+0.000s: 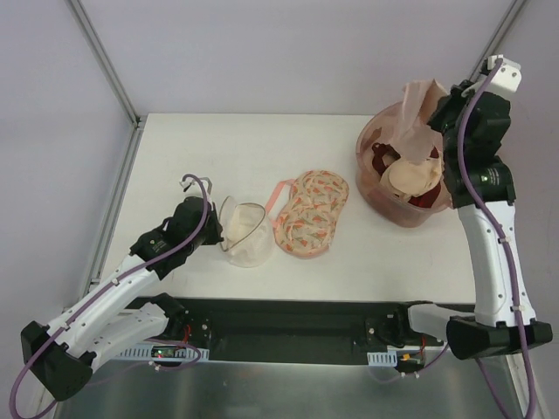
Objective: Unzip the laundry bag and remove the bra
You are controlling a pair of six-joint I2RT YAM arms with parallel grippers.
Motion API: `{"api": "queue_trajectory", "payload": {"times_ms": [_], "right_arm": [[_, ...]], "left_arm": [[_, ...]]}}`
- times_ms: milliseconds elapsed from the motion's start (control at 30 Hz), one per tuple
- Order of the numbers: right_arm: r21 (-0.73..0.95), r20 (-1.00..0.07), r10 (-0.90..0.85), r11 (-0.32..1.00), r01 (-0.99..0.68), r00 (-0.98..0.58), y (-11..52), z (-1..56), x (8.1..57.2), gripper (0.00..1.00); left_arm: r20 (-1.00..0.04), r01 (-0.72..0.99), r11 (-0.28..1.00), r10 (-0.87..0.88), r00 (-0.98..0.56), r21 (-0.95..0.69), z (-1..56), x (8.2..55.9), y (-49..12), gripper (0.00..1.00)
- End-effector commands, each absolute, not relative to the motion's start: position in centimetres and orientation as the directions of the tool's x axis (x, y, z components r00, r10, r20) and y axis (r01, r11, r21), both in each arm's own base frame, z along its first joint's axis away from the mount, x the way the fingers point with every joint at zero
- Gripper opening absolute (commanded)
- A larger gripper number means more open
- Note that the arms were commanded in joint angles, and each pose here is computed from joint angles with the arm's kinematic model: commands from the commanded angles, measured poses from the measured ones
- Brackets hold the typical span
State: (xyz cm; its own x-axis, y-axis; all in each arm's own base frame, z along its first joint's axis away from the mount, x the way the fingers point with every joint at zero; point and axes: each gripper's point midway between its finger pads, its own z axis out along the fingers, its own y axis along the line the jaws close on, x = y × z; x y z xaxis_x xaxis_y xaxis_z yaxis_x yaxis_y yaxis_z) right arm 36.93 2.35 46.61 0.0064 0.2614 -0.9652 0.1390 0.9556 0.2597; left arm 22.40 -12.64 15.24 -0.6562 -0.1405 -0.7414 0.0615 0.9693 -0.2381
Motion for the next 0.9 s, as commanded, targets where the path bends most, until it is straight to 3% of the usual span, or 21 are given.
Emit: {"api": "queue_trajectory", "payload": {"times_ms": [0, 67, 100, 133, 200, 400, 600, 867], "right_arm": [[0.103, -0.973, 0.176, 0.908, 0.405, -0.148, -4.8, 38.8, 39.5, 0.01], [0.058, -0.938, 0.195, 0.903, 0.426, -0.285, -5.9, 33.6, 41.7, 0.68], [0.062, -0.929, 0.215, 0.893, 0.445, -0.302, -6.8, 34.0, 42.1, 0.93], [0.016, -0.88, 0.23, 0.888, 0.459, -0.416, -6.8, 31.5, 41.4, 0.96], [0.012, -0.849, 0.242, 0.898, 0.44, -0.47, -6.1, 30.3, 42.0, 0.96], [0.113, -0.886, 0.263, 0.922, 0.371, -0.381, -4.0, 32.5, 40.3, 0.96], [0.143, -0.874, 0.245, 0.955, 0.259, -0.42, -0.7, 33.0, 36.9, 0.96], [0.239, -0.842, 0.27, 0.963, 0.124, -0.468, 4.8, 31.0, 32.7, 0.96]], "left_arm": [[-0.725, 0.057, 0.964, -0.155, -0.671, -0.259, 15.4, 22.3, -12.8, 0.0], [-0.72, 0.057, 0.964, -0.153, -0.677, -0.259, 15.2, 22.3, -12.9, 0.0], [-0.717, 0.058, 0.965, -0.149, -0.681, -0.255, 15.1, 22.3, -13.0, 0.0], [-0.716, 0.061, 0.966, -0.145, -0.683, -0.253, 15.1, 22.3, -13.0, 0.0], [-0.712, 0.056, 0.966, -0.145, -0.687, -0.251, 14.9, 22.3, -13.0, 0.0], [-0.722, 0.018, 0.976, -0.149, -0.676, -0.218, 15.2, 23.3, -12.3, 0.0], [-0.77, -0.104, 0.992, -0.119, -0.627, -0.069, 16.0, 25.8, -9.1, 0.0], [-0.842, -0.298, 0.951, -0.222, -0.492, -0.076, 21.6, 28.5, -3.0, 0.0]]}}
